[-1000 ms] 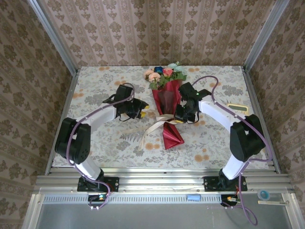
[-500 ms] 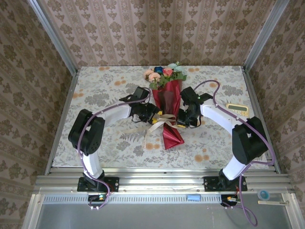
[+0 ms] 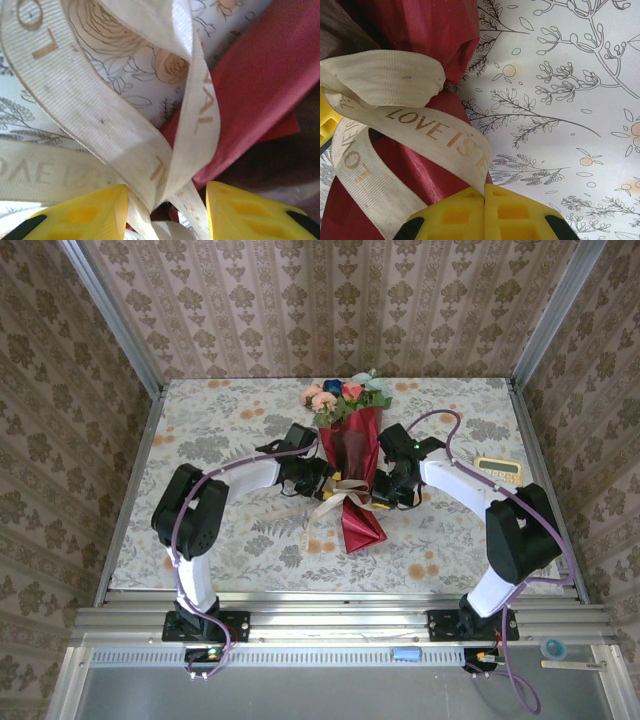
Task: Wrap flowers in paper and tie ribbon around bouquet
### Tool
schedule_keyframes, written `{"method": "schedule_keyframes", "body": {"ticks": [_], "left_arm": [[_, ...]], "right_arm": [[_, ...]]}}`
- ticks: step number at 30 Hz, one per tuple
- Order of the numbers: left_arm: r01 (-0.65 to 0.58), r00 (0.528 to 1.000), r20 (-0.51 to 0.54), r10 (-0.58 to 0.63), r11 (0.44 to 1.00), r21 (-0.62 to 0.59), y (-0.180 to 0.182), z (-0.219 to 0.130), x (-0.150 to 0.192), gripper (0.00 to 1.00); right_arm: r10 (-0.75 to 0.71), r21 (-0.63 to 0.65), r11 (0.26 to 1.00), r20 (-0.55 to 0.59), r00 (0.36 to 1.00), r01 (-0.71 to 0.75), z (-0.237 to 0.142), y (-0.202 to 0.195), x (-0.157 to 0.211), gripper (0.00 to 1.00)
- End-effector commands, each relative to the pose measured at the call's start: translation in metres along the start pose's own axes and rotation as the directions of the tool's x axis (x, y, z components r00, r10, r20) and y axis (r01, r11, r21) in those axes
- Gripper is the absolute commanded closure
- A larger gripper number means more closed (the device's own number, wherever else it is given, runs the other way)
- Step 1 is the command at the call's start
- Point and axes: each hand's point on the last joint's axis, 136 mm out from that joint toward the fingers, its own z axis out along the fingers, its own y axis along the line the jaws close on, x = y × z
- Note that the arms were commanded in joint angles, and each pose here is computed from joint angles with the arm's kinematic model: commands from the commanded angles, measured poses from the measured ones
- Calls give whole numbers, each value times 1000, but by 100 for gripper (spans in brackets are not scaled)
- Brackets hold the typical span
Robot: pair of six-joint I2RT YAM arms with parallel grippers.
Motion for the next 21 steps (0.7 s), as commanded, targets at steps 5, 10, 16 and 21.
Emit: {"method": "schedule_keyframes", "body": {"ticks": [5, 10, 16, 21], "left_arm": [[-4, 1000, 27, 6, 998, -55, 3, 1, -7, 57], [9, 1000, 9, -8, 999, -49, 4, 11, -6, 59], [19, 1000, 12, -19, 998, -62, 9, 10, -6, 72], [23, 999, 43, -21, 999, -38, 7, 4, -9, 90]], "right_arm": [[5, -3, 1000, 16, 1000, -5, -2, 4, -7, 100], [8, -5, 1000, 18, 1000, -8, -2, 4, -7, 100], [14, -11, 1000, 26, 1000, -13, -3, 5, -9, 100], [15, -19, 1000, 23, 1000, -15, -2, 7, -10, 100]]}}
